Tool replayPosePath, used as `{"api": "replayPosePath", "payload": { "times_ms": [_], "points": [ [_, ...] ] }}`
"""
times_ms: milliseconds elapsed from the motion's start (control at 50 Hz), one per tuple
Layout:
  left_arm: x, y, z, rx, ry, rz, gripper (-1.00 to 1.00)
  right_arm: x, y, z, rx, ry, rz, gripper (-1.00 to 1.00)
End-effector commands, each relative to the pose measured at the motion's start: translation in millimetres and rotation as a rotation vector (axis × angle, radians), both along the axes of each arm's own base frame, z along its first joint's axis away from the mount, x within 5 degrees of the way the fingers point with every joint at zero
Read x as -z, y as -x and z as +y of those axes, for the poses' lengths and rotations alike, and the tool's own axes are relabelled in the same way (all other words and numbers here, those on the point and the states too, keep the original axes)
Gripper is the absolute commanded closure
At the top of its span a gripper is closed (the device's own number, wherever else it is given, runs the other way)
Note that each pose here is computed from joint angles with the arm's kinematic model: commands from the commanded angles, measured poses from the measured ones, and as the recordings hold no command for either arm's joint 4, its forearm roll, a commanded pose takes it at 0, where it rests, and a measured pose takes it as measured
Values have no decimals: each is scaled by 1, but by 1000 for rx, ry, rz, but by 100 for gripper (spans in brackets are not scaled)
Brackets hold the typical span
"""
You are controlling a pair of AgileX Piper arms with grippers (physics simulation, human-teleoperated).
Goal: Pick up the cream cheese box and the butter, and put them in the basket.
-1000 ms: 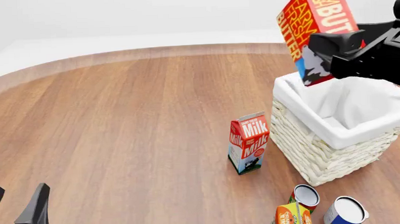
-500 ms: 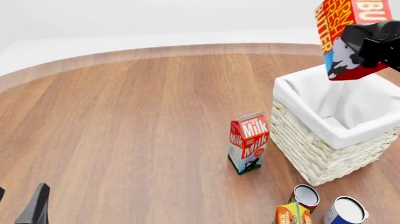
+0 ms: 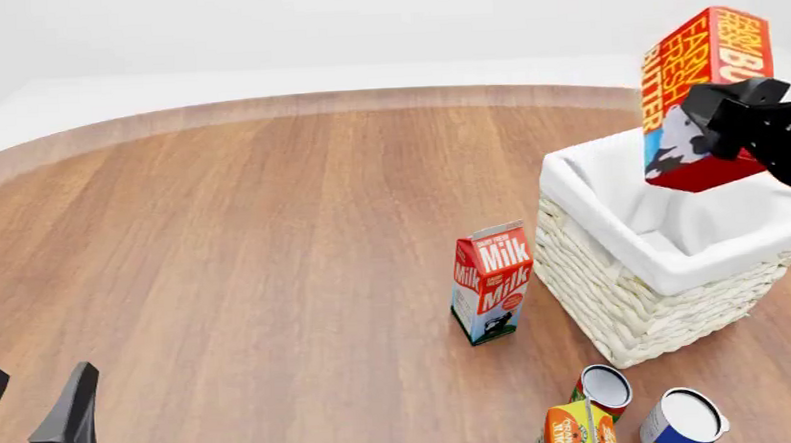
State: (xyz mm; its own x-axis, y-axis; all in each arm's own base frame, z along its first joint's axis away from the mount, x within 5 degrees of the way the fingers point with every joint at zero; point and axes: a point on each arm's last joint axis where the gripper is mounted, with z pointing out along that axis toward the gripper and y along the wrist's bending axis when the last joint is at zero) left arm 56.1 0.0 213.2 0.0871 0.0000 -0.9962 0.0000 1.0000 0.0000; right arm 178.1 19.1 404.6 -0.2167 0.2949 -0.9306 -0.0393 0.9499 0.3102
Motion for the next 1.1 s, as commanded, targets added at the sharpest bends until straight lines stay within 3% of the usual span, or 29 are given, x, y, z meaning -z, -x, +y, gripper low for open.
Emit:
{"api": "replayPosePath", "payload": {
  "times_ms": [20, 480, 1100],
  "points": [
    [0, 0, 0, 0, 0, 0, -100, 3, -4, -6, 45, -68, -10, 100],
    [0, 0, 0, 0, 0, 0, -100, 20, -13, -21, 138, -96, 17, 100],
    [0, 0, 0, 0, 0, 0, -100, 61, -50, -22, 146, -105, 77, 100]
  ]
}}
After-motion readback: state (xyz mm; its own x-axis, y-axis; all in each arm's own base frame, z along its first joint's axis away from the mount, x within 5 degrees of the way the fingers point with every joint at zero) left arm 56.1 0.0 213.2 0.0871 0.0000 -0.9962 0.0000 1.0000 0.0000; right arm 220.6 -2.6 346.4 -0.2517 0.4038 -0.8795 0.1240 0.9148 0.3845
